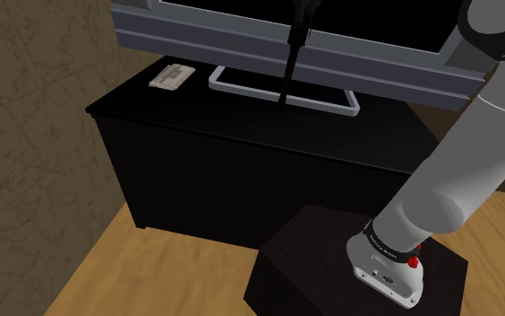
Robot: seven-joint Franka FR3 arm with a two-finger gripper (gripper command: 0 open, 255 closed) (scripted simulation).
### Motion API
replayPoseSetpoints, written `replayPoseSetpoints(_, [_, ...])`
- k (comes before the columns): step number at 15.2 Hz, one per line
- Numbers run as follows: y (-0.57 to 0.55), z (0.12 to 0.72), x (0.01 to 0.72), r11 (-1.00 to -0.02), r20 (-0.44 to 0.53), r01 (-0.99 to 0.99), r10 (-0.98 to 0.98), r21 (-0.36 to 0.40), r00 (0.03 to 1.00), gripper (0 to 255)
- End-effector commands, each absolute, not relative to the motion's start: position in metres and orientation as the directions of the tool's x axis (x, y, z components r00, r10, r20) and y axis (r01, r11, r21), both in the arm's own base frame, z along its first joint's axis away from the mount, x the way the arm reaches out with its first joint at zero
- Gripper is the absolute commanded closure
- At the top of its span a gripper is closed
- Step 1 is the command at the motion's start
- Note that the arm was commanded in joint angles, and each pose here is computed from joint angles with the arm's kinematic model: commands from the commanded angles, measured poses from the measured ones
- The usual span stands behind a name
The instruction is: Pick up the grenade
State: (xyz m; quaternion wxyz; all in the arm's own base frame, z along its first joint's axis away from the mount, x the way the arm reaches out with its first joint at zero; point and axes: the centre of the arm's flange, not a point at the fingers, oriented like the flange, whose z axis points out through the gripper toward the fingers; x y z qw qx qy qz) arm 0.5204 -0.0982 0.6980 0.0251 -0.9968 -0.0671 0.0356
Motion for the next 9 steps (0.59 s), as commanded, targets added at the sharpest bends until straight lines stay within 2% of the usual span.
replayPoseSetpoints(1, [-0.098, 0.708, 0.52, -0.99, -0.068, 0.132, 0.136, -0.055, 0.988, 255])
replayPoseSetpoints(9, [-0.098, 0.75, 0.52, -0.99, -0.068, 0.132, 0.136, -0.055, 0.988, 255])
